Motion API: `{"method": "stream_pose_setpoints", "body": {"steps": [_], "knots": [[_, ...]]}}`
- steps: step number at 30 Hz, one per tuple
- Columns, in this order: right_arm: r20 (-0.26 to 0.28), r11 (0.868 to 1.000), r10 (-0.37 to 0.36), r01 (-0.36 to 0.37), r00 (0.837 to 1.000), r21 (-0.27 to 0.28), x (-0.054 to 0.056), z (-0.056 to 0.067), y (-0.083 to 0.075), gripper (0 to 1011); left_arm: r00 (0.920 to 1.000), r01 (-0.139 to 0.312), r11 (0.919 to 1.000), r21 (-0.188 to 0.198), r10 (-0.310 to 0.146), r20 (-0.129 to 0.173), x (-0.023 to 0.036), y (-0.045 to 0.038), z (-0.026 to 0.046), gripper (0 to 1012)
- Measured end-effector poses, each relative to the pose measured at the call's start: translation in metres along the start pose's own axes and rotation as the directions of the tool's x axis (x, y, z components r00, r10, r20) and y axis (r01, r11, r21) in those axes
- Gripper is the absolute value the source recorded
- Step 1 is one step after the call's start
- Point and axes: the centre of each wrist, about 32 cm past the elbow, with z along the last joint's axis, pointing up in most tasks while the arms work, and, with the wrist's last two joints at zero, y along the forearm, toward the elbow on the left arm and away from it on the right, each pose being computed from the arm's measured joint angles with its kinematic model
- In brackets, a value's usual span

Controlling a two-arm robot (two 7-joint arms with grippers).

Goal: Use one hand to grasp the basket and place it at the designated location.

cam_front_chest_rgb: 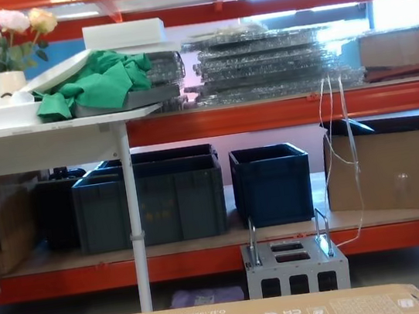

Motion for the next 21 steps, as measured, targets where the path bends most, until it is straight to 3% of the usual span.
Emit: {"method": "stream_pose_setpoints", "body": {"steps": [5, 21], "knots": [[-0.009, 1.000, -0.023, 0.023, 1.000, 0.004, 0.0003, -0.0025, -0.0091, 1001, 1.0000, 0.000, 1.0000, 0.000, 0.000, 0.000, 0.0000, 0.0000, 0.0001, 0], [-0.014, 1.000, -0.027, 0.027, 1.000, 0.006, 0.0005, -0.0034, -0.0110, 1002, 1.0000, 0.000, 1.0000, 0.000, 0.000, 0.001, 0.0000, 0.0000, 0.0002, 0]]}}
